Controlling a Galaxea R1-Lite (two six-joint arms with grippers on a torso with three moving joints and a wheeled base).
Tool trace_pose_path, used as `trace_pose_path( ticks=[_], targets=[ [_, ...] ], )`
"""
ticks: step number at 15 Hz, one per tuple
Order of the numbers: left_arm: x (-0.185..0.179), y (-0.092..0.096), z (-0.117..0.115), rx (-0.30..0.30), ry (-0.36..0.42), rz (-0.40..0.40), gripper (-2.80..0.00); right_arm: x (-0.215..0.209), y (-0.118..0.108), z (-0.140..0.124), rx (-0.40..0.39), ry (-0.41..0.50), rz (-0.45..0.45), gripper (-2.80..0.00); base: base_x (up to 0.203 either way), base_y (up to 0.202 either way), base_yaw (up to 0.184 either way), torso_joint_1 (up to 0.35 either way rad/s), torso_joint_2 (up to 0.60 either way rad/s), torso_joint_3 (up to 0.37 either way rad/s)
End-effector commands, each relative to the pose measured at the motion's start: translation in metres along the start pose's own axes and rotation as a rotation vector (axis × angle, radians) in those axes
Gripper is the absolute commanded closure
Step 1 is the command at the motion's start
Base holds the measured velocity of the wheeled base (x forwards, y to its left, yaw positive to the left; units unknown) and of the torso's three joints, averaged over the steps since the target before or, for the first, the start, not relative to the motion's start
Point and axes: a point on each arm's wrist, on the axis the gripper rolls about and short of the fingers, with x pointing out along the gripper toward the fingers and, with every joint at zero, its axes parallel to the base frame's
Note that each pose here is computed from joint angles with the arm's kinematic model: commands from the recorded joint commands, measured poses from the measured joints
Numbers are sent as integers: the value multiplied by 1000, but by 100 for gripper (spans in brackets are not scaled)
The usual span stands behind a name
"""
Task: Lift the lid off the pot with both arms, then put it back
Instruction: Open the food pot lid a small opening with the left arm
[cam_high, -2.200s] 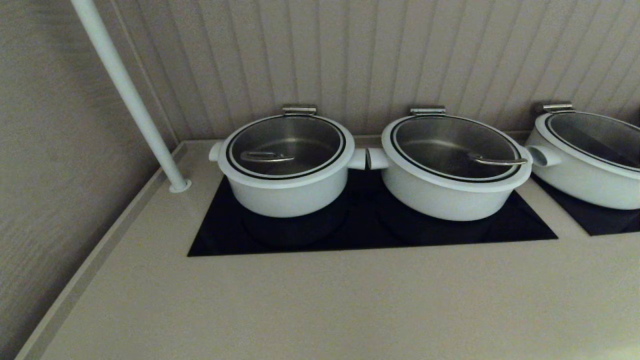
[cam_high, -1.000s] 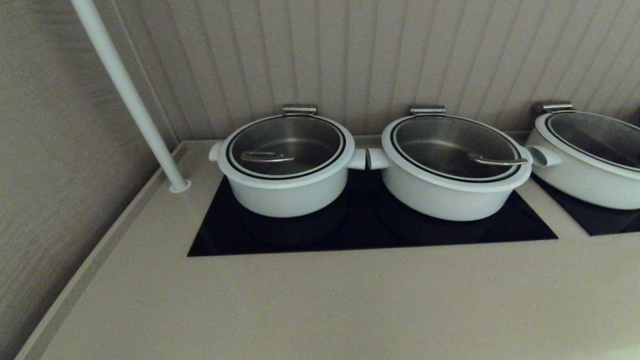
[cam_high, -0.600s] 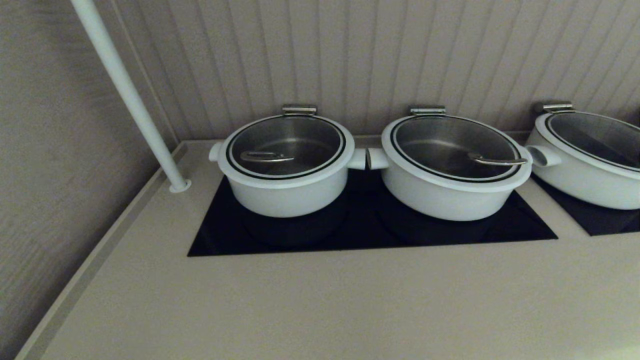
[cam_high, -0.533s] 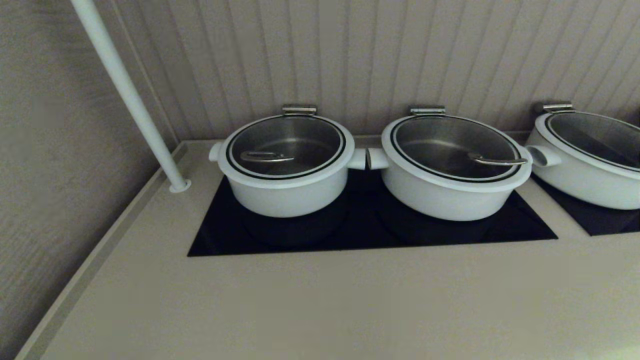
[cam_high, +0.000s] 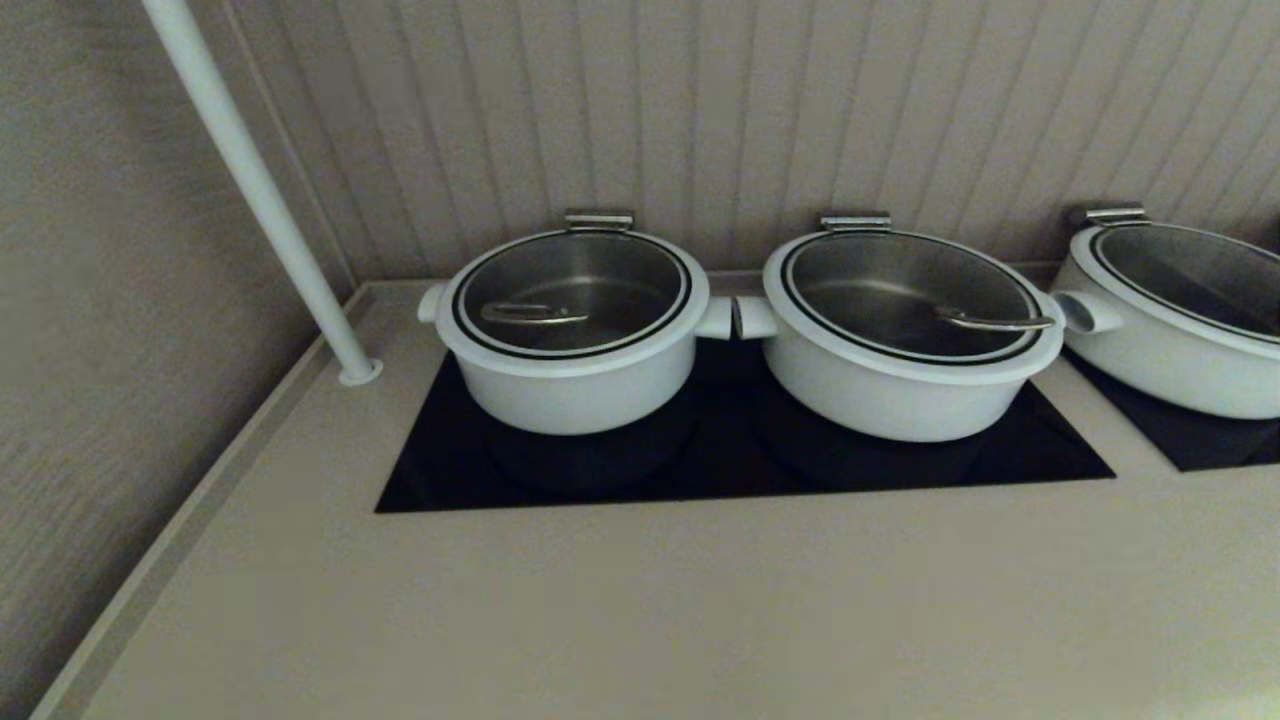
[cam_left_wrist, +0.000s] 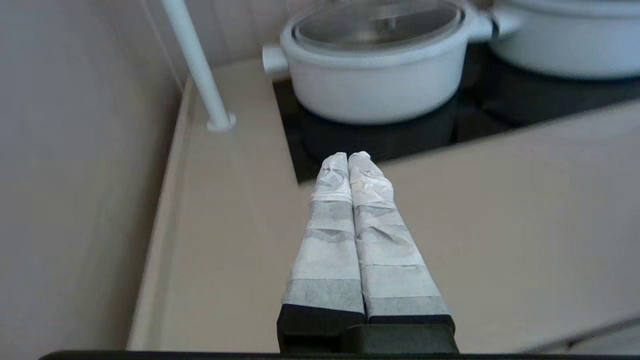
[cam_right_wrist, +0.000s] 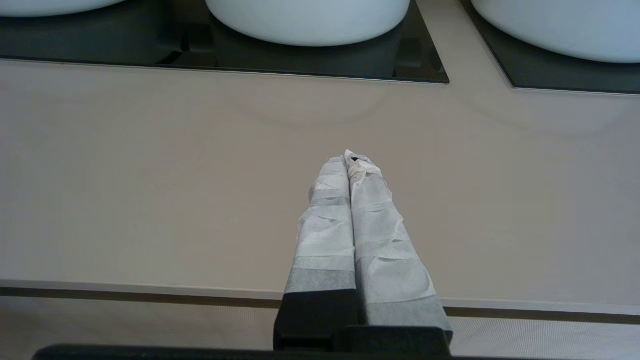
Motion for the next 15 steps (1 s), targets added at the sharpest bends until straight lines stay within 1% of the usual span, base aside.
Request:
trace_pose_path(
  ticks=[1,2,4,6,7,9,12,14,15],
  targets=[
    [19,6,24,-13,67,-10,0,0,0,0,-1,2,0,0,0,0,0,0,0,0],
    [29,10,42,-15,74,-16,0,0,0,0,-1,0,1,0,0,0,0,0,0,0],
    [45,16,75,-14,60,-51,0,0,0,0,-1,2,0,0,0,0,0,0,0,0],
    [59,19,91,-17,62,-122,0,0,0,0,-1,2,1,0,0,0,0,0,0,0],
    [65,20,95,-20,66,-167,0,0,0,0,-1,2,0,0,0,0,0,0,0,0],
    [73,21,100,-23,77,-228,0,0,0,0,-1,1,0,0,0,0,0,0,0,0],
    [88,23,95,-28,129,-256,0,0,0,0,-1,2,0,0,0,0,0,0,0,0],
    [98,23,86,-24,182,-270,0,0,0,0,-1,0,0,0,0,0,0,0,0,0],
    [102,23,81,-26,205,-291,0,0,0,0,-1,2,0,0,0,0,0,0,0,0]
  ],
)
